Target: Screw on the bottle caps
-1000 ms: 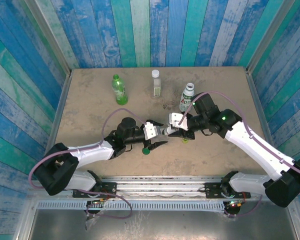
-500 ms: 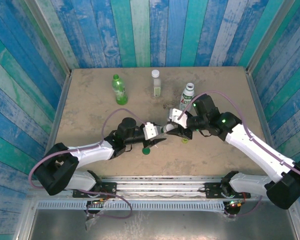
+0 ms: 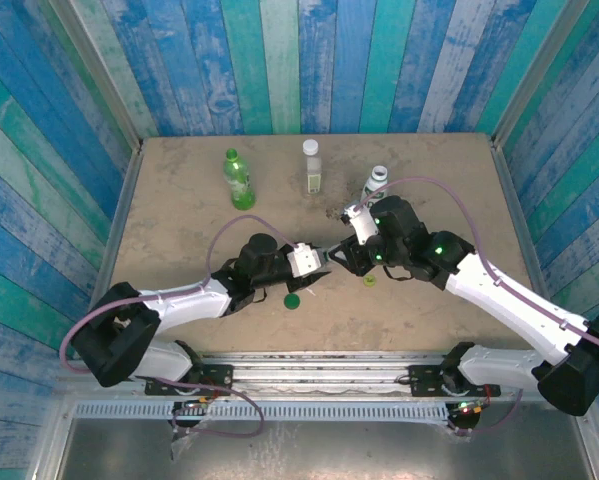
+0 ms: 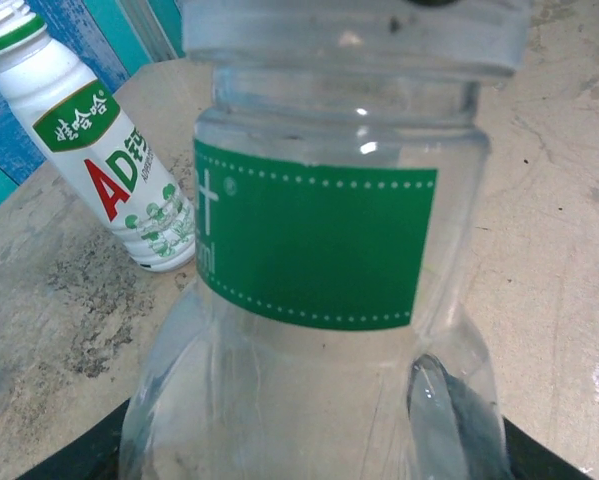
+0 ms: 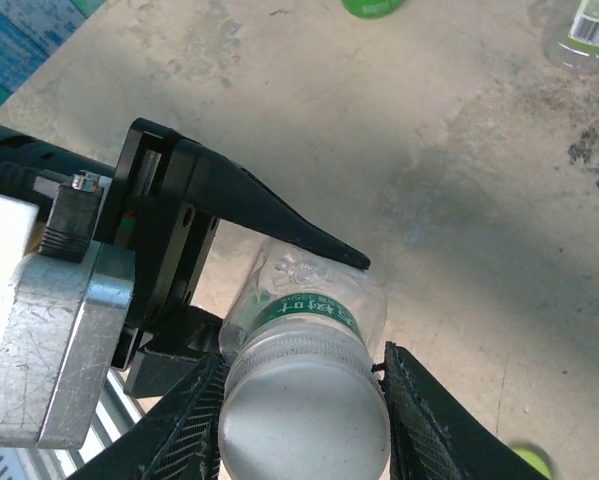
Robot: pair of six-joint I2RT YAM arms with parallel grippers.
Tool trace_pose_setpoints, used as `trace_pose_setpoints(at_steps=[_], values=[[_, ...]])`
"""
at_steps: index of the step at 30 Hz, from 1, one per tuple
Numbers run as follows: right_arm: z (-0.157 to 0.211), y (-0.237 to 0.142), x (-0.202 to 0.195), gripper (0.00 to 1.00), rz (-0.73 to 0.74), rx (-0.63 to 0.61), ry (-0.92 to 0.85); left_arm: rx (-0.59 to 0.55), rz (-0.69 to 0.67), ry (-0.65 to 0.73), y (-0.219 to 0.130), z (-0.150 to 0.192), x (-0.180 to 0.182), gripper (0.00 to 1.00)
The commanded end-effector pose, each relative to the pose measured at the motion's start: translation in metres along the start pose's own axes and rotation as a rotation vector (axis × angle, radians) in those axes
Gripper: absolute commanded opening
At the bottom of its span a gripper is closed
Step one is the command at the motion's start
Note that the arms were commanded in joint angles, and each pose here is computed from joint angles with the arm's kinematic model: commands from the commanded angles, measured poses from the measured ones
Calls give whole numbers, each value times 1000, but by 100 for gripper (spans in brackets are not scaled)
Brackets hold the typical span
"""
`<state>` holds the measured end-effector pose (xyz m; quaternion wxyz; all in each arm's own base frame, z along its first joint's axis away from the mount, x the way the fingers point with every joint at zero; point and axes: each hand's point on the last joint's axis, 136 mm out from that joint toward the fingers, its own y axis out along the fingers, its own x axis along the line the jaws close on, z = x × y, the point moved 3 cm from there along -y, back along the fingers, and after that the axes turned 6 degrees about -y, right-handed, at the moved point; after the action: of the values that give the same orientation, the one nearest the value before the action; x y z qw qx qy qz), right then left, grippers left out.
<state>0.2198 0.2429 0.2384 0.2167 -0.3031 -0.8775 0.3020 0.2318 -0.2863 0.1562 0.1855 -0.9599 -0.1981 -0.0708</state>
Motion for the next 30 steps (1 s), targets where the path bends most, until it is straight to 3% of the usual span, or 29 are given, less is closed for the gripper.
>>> trace_pose_setpoints(at_steps=[1,4,7,11,13,20,30], values=[[3,-18,-9,43,82,22,17,-12,-84,3,0,-8,17,52],[-6,-34,-7,61,86,-30,-171,-36,-49,5,-5,-9,9,52],[-8,-46,0,71,57,-63,-437,-54,8,6,-8,-11,0,53],[6,-54,24,70,-92,-103,-761,-52,32,9,-9,-13,-3,53],[6,-53,23,69,-83,-100,-857,-42,30,18,-10,-11,-3,54],[1,-38,15,63,-96,32,-953,-54,37,28,-13,-15,-4,54],[-2,-12,12,49,-165,79,-918,-53,47,28,-14,-15,-6,55]])
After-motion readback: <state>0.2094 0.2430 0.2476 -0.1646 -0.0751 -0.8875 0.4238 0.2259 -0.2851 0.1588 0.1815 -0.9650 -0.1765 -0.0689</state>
